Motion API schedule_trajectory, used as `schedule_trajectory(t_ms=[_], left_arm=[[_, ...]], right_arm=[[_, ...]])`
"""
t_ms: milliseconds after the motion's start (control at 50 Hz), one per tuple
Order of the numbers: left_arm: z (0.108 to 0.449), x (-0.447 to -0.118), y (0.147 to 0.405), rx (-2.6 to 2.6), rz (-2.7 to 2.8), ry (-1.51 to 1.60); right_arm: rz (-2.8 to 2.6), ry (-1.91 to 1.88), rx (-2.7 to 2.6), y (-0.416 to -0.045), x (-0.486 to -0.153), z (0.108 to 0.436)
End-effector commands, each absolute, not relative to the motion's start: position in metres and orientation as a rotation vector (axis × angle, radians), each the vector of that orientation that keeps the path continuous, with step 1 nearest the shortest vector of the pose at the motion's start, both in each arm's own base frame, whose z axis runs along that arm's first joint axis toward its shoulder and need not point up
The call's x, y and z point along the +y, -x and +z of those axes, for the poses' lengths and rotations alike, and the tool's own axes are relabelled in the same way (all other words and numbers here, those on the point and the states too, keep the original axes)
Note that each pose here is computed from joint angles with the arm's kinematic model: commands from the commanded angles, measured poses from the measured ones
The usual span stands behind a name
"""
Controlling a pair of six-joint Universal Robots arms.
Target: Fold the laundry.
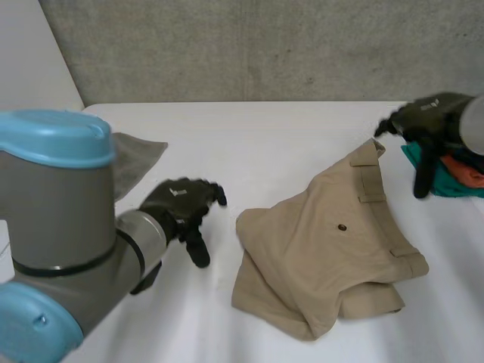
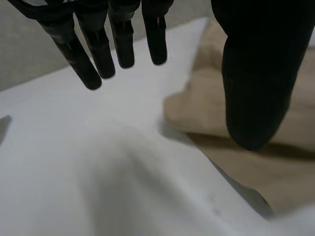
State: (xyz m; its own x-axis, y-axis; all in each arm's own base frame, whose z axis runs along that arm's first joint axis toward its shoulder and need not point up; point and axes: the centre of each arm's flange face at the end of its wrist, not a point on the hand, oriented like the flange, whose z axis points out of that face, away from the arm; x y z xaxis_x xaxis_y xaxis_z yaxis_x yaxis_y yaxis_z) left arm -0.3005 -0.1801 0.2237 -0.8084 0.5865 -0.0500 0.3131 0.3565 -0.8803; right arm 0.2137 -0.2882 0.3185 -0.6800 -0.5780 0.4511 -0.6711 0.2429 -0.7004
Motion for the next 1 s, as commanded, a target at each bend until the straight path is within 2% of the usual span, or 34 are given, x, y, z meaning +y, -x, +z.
schedule_trajectory(t_ms=[20, 160, 380, 420, 580, 760, 840, 940, 1000], left_arm=[[0.207, -0.138, 0.309, -2.373, 1.272, 0.975], [0.179, -0.118, 0.323, -2.361, 1.189, 1.088], [0.159, -0.132, 0.35, -2.279, 1.359, 1.137], [0.157, -0.133, 0.353, -2.276, 1.372, 1.146], [0.148, -0.136, 0.367, -2.227, 1.438, 1.212], [0.137, -0.144, 0.382, -2.226, 1.506, 1.244], [0.134, -0.151, 0.384, -2.244, 1.551, 1.218], [0.143, -0.165, 0.382, -2.269, 1.683, 1.099], [0.166, -0.177, 0.375, -2.271, 1.807, 0.951]], right_arm=[[1.046, -1.414, -2.502, -0.201, -0.253, 0.289], [0.824, -1.511, -2.67, -0.2, -0.228, 0.24], [1.128, -1.346, -2.673, -0.204, -0.229, 0.173], [1.201, -1.31, -2.65, -0.204, -0.233, 0.169], [1.59, -1.137, -2.518, -0.211, -0.246, 0.192], [1.844, -1.02, -2.487, -0.223, -0.24, 0.246], [1.911, -0.942, -2.504, -0.222, -0.242, 0.26], [1.917, -0.91, -2.511, -0.222, -0.249, 0.26], [1.87, -0.915, -2.528, -0.221, -0.256, 0.249]])
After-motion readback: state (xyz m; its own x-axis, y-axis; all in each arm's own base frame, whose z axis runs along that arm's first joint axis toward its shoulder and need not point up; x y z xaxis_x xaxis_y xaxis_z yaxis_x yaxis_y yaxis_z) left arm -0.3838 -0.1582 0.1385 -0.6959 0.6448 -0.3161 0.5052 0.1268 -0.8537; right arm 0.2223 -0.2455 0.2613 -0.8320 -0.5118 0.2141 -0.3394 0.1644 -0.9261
